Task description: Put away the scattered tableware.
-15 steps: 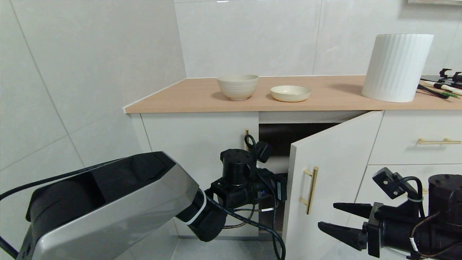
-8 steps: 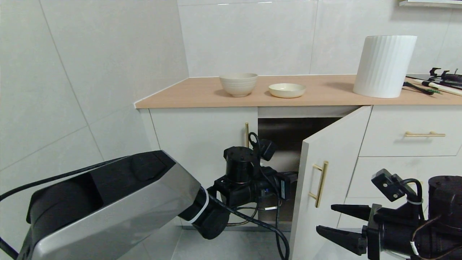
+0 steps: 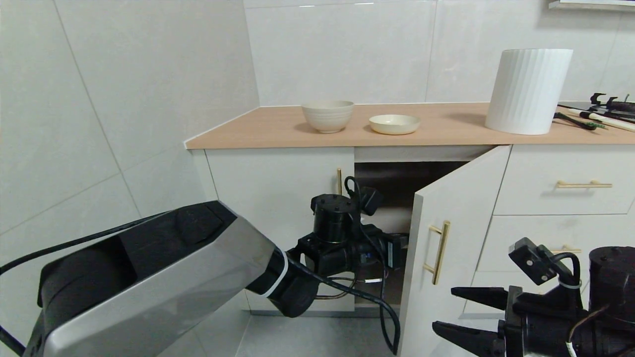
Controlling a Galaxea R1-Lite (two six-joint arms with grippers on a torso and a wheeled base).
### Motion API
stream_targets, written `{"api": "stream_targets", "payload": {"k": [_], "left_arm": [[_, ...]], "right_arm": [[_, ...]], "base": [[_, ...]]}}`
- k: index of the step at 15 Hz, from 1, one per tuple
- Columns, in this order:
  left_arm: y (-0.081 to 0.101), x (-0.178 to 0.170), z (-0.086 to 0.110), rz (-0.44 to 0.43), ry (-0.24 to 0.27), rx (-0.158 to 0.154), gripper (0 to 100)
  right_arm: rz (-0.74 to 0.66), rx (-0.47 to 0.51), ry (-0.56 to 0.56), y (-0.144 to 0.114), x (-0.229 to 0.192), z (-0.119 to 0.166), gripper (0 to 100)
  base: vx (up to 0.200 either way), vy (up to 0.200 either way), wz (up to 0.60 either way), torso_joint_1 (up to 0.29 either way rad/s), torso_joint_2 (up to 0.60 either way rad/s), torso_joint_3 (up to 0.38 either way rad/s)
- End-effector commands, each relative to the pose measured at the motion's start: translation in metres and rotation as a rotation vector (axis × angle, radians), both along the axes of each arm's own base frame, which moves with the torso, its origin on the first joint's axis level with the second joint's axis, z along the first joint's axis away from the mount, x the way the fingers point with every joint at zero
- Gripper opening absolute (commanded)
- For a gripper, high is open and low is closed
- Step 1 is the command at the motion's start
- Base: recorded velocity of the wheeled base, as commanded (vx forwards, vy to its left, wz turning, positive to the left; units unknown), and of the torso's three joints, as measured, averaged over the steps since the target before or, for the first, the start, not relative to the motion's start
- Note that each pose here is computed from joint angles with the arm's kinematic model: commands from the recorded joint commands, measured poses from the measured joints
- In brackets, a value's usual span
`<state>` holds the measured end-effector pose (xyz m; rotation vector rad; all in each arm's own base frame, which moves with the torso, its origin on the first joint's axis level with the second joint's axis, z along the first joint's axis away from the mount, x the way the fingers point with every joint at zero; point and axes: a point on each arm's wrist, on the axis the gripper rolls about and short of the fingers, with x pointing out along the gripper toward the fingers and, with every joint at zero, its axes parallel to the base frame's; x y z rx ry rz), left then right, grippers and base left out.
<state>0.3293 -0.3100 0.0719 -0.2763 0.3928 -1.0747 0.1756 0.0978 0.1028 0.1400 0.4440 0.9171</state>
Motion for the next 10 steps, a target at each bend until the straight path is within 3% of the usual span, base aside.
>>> {"api": "stream_targets", "payload": {"k": [1, 3, 4, 6, 10], "left_arm": [[-0.016, -0.012, 0.018, -0.111, -0.013, -0.029, 0], [-0.035, -0.044, 0.035, -0.288, -0.002, -0.047, 0], [-0.037, -0.058, 0.040, -0.333, 0.004, -0.047, 0], [-0.026, -0.066, 0.043, -0.338, 0.018, -0.038, 0], [0.059, -0.043, 0.052, -0.083, 0.001, -0.035, 0]], "right_arm": [[0.037, 0.031, -0.044, 0.000, -0.013, 0.011, 100], [0.104, 0.086, -0.116, -0.002, -0.029, 0.028, 100], [0.138, 0.105, -0.139, -0.003, -0.036, 0.034, 100], [0.158, 0.104, -0.132, -0.001, -0.041, 0.035, 100], [0.120, 0.087, -0.124, 0.007, -0.026, 0.037, 100]], "base": [[0.000, 0.000, 0.00, 0.000, 0.00, 0.000], [0.000, 0.000, 0.00, 0.000, 0.00, 0.000], [0.000, 0.000, 0.00, 0.000, 0.00, 0.000], [0.000, 0.000, 0.00, 0.000, 0.00, 0.000], [0.000, 0.000, 0.00, 0.000, 0.00, 0.000]]}}
